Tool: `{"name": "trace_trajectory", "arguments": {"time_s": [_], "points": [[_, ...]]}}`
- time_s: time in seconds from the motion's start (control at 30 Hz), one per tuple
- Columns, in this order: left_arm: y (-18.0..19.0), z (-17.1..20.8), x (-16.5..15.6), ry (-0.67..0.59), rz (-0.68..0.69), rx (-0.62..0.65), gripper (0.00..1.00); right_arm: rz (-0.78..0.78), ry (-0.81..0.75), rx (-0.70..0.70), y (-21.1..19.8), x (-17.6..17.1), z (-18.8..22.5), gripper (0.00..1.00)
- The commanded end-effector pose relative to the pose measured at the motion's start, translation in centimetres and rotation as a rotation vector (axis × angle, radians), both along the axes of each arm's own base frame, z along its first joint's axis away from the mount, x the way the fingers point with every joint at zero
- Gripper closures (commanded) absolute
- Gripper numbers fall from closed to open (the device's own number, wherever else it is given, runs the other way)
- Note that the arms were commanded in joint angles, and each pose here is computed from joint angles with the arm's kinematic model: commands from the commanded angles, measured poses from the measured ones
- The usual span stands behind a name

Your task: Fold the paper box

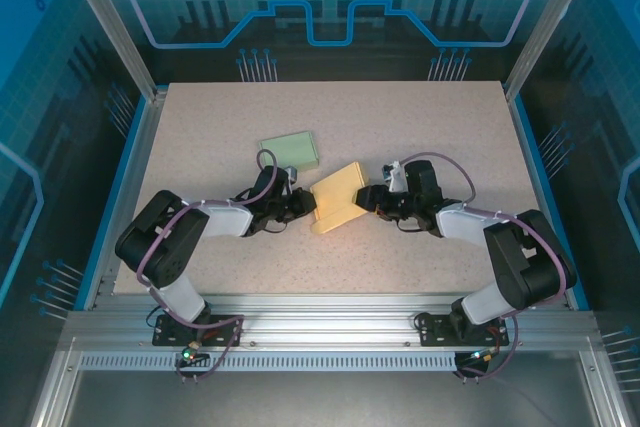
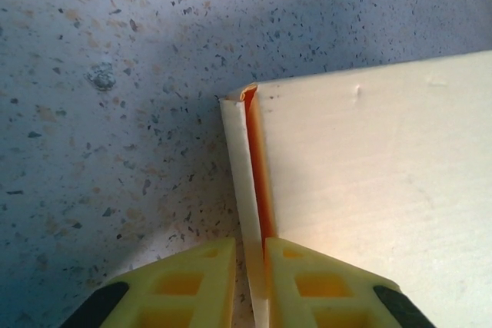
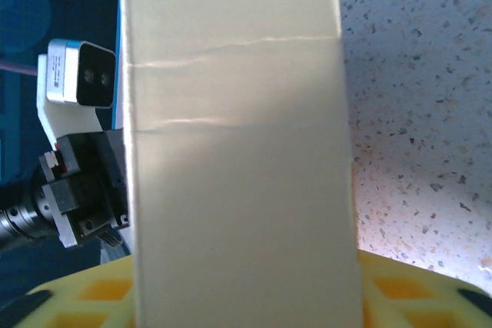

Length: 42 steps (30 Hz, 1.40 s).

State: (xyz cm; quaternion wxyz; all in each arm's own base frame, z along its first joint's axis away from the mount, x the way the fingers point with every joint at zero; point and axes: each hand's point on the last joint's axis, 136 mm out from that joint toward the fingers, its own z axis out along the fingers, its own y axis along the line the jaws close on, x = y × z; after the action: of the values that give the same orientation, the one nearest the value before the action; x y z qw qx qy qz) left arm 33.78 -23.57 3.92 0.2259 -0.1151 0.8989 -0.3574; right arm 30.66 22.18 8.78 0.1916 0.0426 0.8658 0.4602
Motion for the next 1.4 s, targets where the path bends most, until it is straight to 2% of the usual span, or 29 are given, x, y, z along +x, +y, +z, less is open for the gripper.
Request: {"name": "trace_trajectory", "arguments": {"time_s": [0.0,0.1,0.23,0.37,0.43,0.53,0.63,0.7,0.77,0.8,0.93,1.07,1.17,1.23,1.37], "points": [[0.6,-0.7,-1.1,0.058,-0.023,0.035,0.79,0.012,-0.035,0.011,0.4,0.3,0.8,0.56],[0.6,0.0,-0.9,0.042,-0.027,0.039,0.77,0.009,-0.038,0.020,0.4,0.3,1.1,0.61],[0.7,2.0,-0.6,-0.013,-0.026,0.035,0.70,-0.017,-0.011,0.024,0.1,0.1,1.2,0.61],[0.9,5.7,-0.2,-0.173,-0.038,0.021,0.56,-0.081,0.045,0.035,-0.6,-0.6,1.7,0.61],[1.2,8.2,-0.2,-0.322,-0.052,0.040,0.49,-0.111,0.091,0.027,-1.0,-1.2,1.8,0.61],[0.9,12.1,-1.3,-0.634,-0.117,0.146,0.39,-0.160,0.118,0.015,-1.8,-1.8,2.6,0.61],[-0.9,15.4,-4.5,-1.046,-0.248,0.331,0.24,-0.195,0.120,-0.002,-2.7,-2.5,3.7,0.60],[-2.1,16.0,-6.7,-1.244,-0.341,0.435,0.16,-0.212,0.115,-0.012,-3.1,-2.9,4.5,0.60],[-2.9,15.9,-8.1,-1.377,-0.421,0.525,0.05,-0.217,0.117,-0.011,-3.3,-3.3,5.0,0.60],[-3.5,15.4,-8.5,-1.424,-0.463,0.583,0.03,-0.220,0.118,-0.007,-3.3,-3.5,5.2,0.60],[-5.6,13.3,-8.3,-1.508,-0.560,0.835,0.01,-0.232,0.119,0.003,-3.4,-4.2,5.5,0.60],[-6.8,13.4,-6.4,-1.602,-0.446,1.033,0.01,-0.248,0.113,-0.002,-3.5,-4.6,5.7,0.60],[-8.6,11.8,-4.6,-1.575,-0.464,1.213,0.01,-0.247,0.109,0.002,-3.3,-4.6,6.0,0.60],[-9.2,11.9,-3.7,-1.551,-0.425,1.228,0.01,-0.244,0.110,0.000,-3.2,-4.6,6.1,0.60],[-9.6,13.1,-3.3,-1.544,-0.365,1.176,0.01,-0.247,0.115,-0.004,-3.1,-4.7,5.9,0.60]]}}
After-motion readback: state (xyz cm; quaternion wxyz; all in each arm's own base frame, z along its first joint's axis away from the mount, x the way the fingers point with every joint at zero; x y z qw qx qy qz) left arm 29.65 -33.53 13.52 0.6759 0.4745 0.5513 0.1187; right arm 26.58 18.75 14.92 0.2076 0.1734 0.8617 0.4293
